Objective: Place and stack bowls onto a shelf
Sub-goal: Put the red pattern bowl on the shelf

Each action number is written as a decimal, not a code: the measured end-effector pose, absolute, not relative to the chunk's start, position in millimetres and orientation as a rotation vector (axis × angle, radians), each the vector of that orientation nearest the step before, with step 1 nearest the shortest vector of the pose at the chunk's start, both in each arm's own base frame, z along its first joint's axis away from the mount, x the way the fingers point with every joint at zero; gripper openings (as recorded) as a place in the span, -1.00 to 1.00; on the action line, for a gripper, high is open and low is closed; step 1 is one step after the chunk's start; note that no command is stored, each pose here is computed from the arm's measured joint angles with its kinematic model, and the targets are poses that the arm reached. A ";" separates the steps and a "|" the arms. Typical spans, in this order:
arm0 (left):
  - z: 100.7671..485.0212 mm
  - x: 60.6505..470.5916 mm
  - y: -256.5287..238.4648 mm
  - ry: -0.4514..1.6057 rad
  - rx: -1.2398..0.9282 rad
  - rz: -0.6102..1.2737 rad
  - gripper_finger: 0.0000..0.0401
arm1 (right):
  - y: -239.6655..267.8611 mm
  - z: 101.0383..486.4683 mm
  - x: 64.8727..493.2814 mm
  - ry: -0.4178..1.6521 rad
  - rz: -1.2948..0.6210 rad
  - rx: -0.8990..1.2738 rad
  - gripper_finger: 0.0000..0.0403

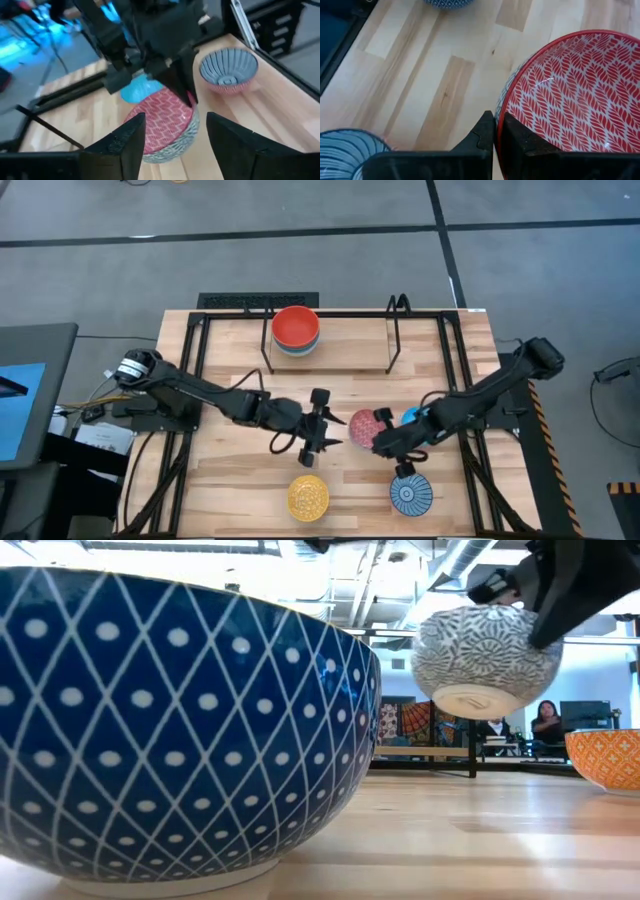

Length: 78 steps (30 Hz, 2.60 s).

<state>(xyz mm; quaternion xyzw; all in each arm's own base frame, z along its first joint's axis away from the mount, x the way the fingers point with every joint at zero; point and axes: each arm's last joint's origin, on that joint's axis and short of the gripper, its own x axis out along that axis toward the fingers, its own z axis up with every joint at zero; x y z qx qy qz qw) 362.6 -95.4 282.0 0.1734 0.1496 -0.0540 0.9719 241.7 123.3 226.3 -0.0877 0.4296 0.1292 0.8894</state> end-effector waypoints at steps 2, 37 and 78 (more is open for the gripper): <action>278.4 364.4 -88.1 0.329 0.345 -0.144 -0.03 | 128.1 229.2 250.5 0.887 0.289 -0.215 -0.82; 254.6 408.2 -97.3 0.628 0.720 -0.411 -0.71 | 131.9 250.2 273.8 0.909 0.422 -0.431 -0.81; 252.0 417.3 -76.0 0.778 0.923 -0.554 -0.97 | 121.8 249.7 273.6 0.964 0.356 -0.456 -0.59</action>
